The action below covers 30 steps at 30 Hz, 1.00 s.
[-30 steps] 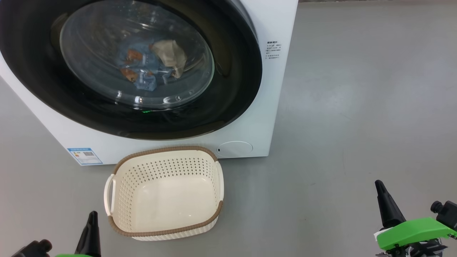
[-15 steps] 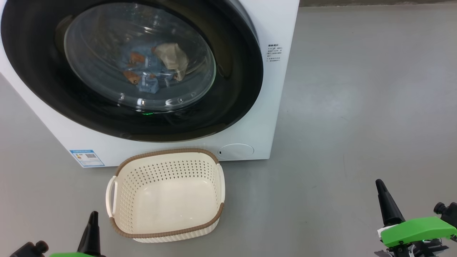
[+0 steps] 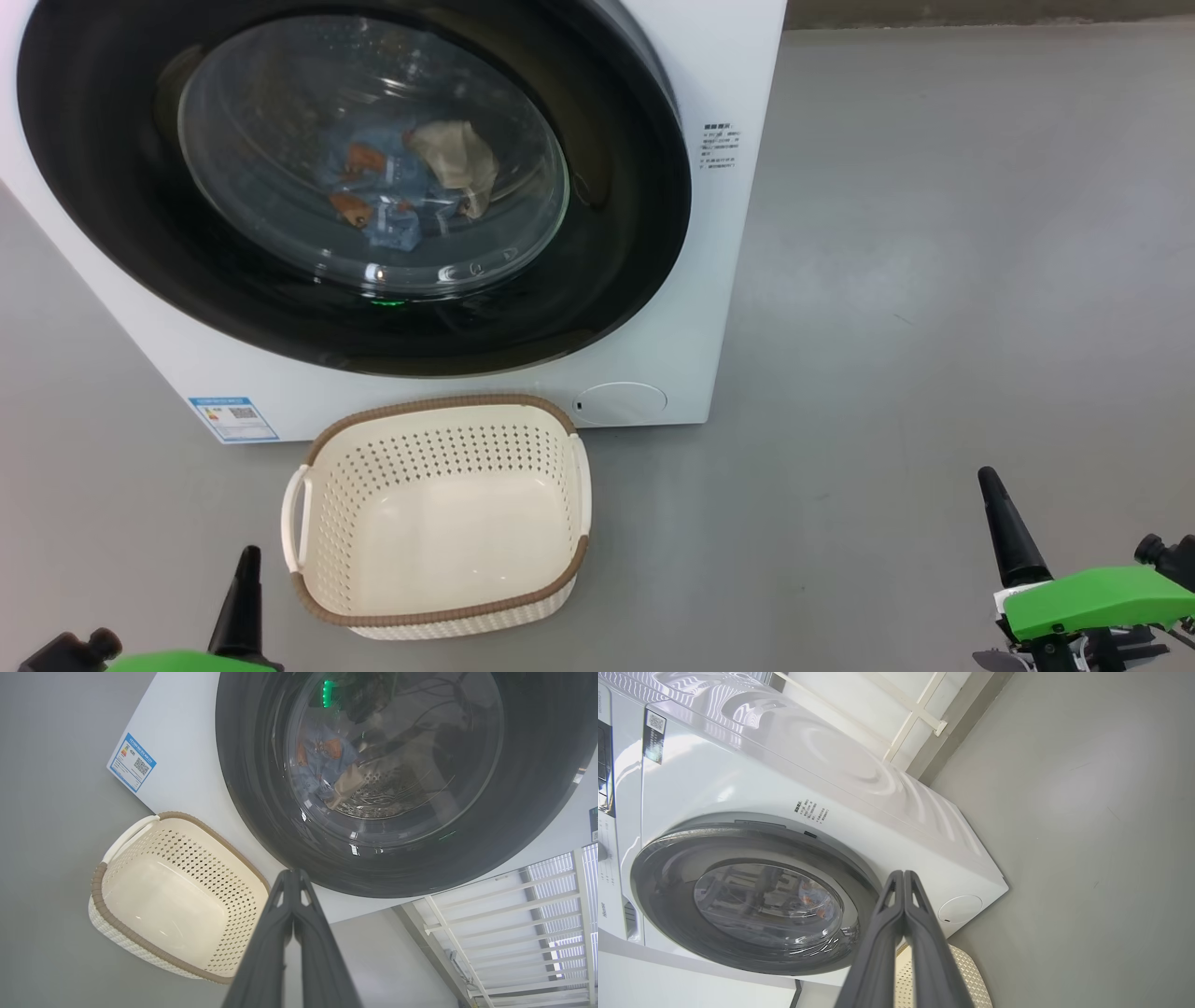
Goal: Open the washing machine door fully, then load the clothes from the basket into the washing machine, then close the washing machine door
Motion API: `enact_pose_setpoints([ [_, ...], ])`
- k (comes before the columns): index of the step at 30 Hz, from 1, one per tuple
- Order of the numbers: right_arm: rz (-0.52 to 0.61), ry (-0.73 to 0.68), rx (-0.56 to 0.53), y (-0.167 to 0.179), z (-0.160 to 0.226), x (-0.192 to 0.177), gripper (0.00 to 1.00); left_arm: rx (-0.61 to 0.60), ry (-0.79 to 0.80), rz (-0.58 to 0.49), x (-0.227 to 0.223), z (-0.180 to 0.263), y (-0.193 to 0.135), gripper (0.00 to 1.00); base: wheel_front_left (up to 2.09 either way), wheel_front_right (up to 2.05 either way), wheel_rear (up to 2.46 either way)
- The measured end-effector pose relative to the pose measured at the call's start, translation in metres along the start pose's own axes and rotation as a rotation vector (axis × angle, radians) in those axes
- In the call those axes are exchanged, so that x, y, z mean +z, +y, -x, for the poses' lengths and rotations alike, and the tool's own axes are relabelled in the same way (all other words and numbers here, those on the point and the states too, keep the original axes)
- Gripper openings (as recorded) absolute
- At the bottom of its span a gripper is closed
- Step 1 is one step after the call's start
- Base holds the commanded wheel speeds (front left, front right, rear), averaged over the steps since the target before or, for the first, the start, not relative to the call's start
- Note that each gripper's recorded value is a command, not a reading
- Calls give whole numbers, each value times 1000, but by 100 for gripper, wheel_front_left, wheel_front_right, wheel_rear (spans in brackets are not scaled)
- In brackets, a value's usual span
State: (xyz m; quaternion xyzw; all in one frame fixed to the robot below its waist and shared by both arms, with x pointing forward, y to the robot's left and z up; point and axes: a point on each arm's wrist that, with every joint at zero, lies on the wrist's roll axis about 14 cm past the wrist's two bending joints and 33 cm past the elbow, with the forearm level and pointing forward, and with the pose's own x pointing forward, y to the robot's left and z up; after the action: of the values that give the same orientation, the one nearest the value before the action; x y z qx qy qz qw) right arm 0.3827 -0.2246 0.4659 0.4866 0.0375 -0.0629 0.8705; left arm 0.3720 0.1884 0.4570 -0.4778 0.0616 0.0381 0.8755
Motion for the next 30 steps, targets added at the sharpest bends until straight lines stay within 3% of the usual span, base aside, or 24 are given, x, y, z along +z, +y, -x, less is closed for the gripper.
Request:
enact_pose_setpoints([
  [30, -307, 8, 37, 16, 1, -1, 0, -31, 6, 320, 6, -1, -11, 0, 0, 0, 0],
])
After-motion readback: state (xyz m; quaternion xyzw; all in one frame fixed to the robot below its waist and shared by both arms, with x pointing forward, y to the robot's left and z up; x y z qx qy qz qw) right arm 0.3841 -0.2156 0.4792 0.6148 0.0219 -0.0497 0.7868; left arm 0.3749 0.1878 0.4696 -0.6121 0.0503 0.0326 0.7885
